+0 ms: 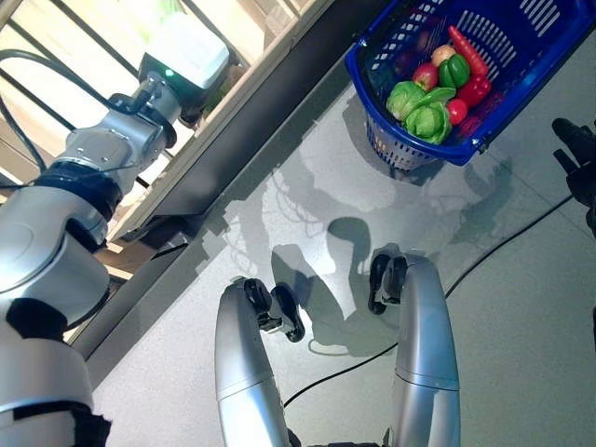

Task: Put vegetables into the basket

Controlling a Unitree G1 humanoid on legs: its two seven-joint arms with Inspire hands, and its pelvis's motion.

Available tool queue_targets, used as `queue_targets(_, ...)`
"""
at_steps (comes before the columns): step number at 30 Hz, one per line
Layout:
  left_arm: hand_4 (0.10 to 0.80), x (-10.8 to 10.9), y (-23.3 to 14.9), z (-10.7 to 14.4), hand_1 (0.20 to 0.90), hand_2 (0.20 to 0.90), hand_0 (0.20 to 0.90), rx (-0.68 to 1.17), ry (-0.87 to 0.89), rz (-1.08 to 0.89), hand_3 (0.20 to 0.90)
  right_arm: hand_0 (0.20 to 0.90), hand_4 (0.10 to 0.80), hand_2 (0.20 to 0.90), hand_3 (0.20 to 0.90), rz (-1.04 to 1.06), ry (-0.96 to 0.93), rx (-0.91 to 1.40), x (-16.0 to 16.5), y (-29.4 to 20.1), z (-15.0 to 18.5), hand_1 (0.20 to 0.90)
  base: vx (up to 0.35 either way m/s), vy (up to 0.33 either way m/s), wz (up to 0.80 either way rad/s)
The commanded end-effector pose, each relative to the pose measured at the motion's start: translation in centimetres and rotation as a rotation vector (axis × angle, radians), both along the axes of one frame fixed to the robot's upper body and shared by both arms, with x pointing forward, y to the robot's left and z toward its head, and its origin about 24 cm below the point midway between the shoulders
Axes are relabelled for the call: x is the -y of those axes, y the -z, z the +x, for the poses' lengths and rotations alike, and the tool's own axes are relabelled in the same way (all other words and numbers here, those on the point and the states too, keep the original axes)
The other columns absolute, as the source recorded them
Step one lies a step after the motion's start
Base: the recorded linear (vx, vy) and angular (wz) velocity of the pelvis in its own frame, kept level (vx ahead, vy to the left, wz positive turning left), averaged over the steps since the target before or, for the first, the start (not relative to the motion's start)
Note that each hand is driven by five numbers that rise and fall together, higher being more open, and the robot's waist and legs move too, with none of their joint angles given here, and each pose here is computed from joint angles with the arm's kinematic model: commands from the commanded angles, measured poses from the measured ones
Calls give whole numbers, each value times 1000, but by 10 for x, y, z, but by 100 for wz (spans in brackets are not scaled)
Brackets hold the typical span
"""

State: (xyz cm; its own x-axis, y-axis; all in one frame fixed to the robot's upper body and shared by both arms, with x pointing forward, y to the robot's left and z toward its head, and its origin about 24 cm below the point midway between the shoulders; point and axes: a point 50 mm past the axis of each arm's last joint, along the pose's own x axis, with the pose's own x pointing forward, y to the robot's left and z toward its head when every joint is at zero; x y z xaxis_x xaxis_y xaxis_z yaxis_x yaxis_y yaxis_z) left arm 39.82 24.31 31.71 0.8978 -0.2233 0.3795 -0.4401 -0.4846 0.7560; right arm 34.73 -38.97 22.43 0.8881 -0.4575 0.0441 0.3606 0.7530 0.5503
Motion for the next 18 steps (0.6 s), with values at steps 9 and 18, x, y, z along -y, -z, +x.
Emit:
queue_targets(9,400,-91,-16,-38,300,300,300,263,-244,-89,300,900,800,900,900,55,-24,214,8,-8,-10,900,-1,3,1)
queue_targets(18,400,-81,-13,-42,300,300,300,348,-38,-119,300,900,800,900,900,61,-81,205,2,5,-8,900,1,3,1)
